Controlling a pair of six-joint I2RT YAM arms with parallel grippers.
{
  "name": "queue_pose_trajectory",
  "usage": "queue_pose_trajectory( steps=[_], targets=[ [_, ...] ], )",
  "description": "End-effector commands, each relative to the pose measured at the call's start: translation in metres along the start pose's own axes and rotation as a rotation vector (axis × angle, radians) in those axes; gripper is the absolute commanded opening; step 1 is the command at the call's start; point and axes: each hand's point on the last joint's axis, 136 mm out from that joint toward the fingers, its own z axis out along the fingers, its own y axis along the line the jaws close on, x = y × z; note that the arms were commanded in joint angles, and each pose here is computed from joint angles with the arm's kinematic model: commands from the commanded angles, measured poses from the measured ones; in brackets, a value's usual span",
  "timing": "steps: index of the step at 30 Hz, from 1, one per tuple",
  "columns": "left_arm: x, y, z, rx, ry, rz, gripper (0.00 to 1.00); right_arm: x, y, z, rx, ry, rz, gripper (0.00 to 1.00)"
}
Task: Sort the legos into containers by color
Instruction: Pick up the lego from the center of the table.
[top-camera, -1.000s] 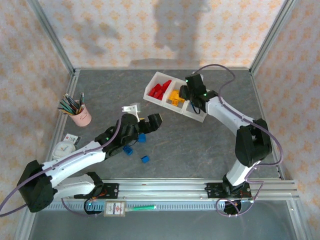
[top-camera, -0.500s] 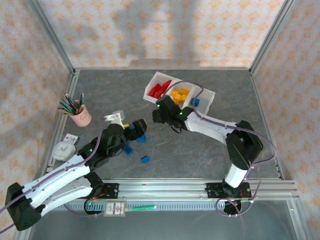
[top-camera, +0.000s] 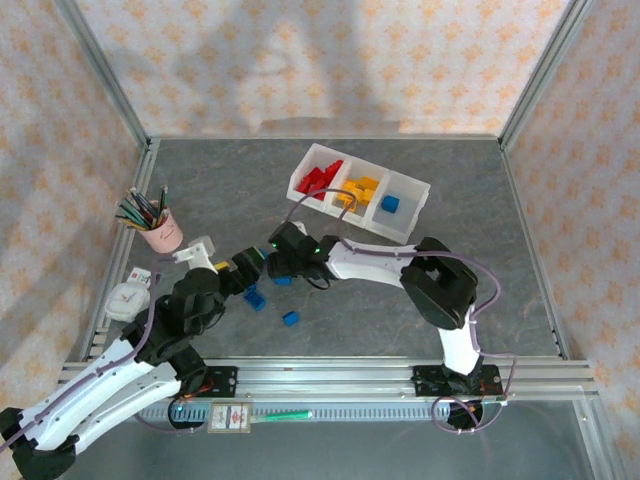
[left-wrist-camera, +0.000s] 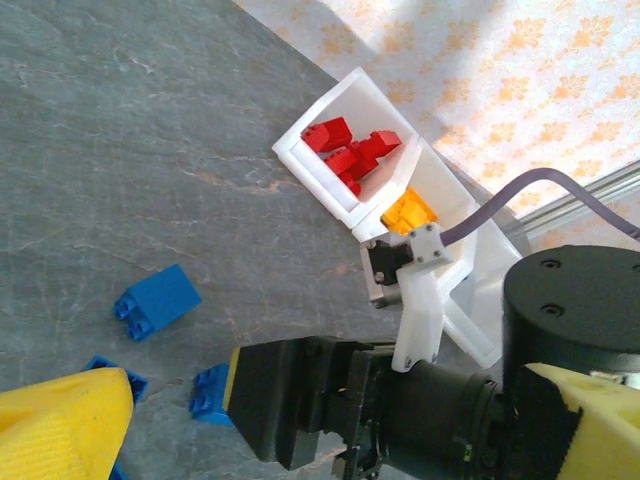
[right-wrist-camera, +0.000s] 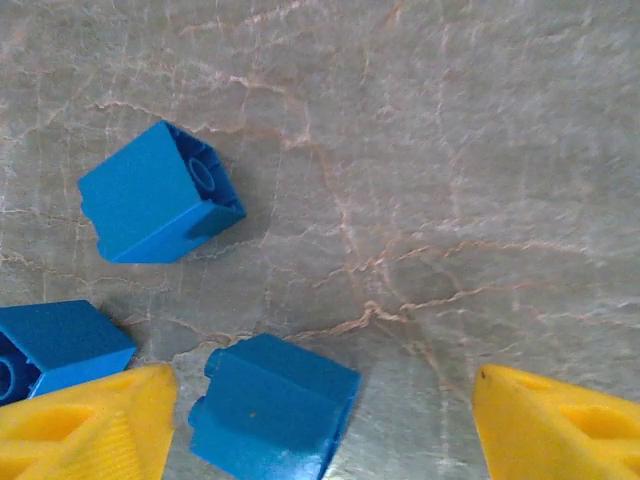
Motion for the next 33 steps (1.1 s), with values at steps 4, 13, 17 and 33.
queue_pose_trajectory(
  steps=[4, 13, 17, 33],
  targets=[
    [-0.001, 0.021, -0.003, -0.072, -0.025, -0.003, 0.99, 0.004, 0.006, 0.016, 0.062, -0.002, 0.025, 0.80],
    [0.000, 0.022, -0.003, -0.071, -0.025, -0.004, 0.99, 0.005, 0.007, 0.031, 0.091, 0.003, 0.025, 0.72],
    [0.001, 0.022, -0.002, -0.068, -0.027, -0.006, 0.99, 0.007, 0.004, 0.033, 0.103, 0.006, 0.020, 0.65],
    [0.002, 0.003, 0.005, -0.020, 0.002, 0.009, 0.99, -0.010, -0.006, -0.008, 0.124, -0.068, 0.029, 0.40]
  ],
)
